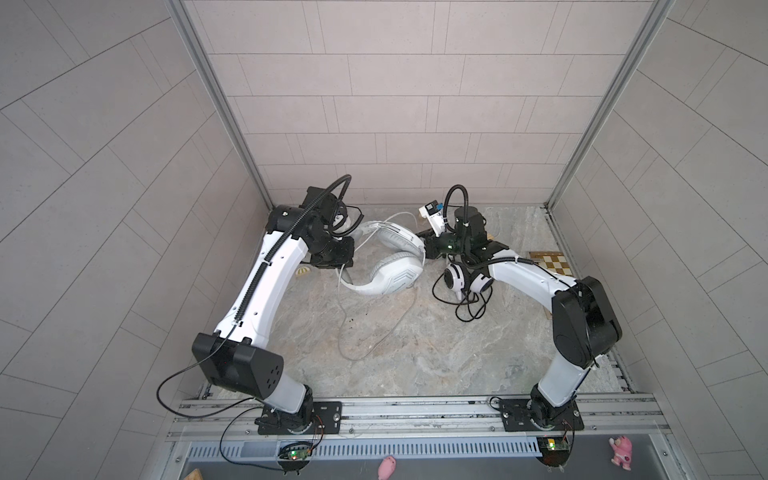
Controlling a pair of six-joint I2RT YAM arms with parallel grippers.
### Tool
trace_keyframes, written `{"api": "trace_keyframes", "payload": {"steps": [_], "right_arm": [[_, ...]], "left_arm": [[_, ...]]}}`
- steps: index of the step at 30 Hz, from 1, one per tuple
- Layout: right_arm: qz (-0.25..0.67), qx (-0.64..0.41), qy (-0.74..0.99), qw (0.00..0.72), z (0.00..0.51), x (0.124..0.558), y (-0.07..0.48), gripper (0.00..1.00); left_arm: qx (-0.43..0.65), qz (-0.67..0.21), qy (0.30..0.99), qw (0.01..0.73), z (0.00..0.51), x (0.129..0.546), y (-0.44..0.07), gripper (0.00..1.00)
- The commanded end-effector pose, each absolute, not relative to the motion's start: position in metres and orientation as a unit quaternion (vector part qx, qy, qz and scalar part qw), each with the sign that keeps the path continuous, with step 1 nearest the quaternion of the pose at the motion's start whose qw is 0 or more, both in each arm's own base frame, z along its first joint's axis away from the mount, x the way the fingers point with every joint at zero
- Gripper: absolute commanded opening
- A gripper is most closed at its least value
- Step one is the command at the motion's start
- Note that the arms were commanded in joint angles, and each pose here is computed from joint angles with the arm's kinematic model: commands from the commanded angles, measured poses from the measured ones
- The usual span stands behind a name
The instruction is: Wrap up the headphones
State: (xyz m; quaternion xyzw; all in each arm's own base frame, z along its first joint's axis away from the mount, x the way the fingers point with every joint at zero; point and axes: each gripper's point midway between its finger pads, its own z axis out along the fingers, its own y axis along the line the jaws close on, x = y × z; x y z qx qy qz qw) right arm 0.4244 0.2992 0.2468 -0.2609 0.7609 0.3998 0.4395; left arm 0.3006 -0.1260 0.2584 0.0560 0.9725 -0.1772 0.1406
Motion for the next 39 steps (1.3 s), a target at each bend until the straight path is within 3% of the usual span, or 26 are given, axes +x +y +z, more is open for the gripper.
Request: {"api": "trace_keyframes", "payload": {"steps": [1,10,18,22,33,39], "right_arm": [[0.361,-0.277,0.744,0.489,0.300,0.425,0.287,0.00],[0.374,-0.326,0.711,0.498,0.382,0.445,0.301,0.00],[0.367,-0.348,0.762,0.404,0.323,0.469,0.329,0.00],[0.351,-0.336,0.765,0.423,0.330,0.474,0.327,0.00],[0.319,-0.278,0.718,0.553,0.446,0.459,0.267,0.00],[0.307,-0.209,0.716,0.591,0.462,0.469,0.219,0.00]], "left_arm": [[0.072,-0.183,0.972,0.130,0.255,0.291,-0.133,0.00],[0.114,-0.173,0.972,0.109,0.244,0.277,-0.159,0.00],[0.126,-0.172,0.969,0.127,0.256,0.271,-0.168,0.00],[0.132,-0.164,0.971,0.115,0.247,0.269,-0.168,0.00],[0.129,-0.126,0.981,0.067,0.213,0.272,-0.162,0.00],[0.130,-0.132,0.980,0.077,0.219,0.273,-0.163,0.00]]}}
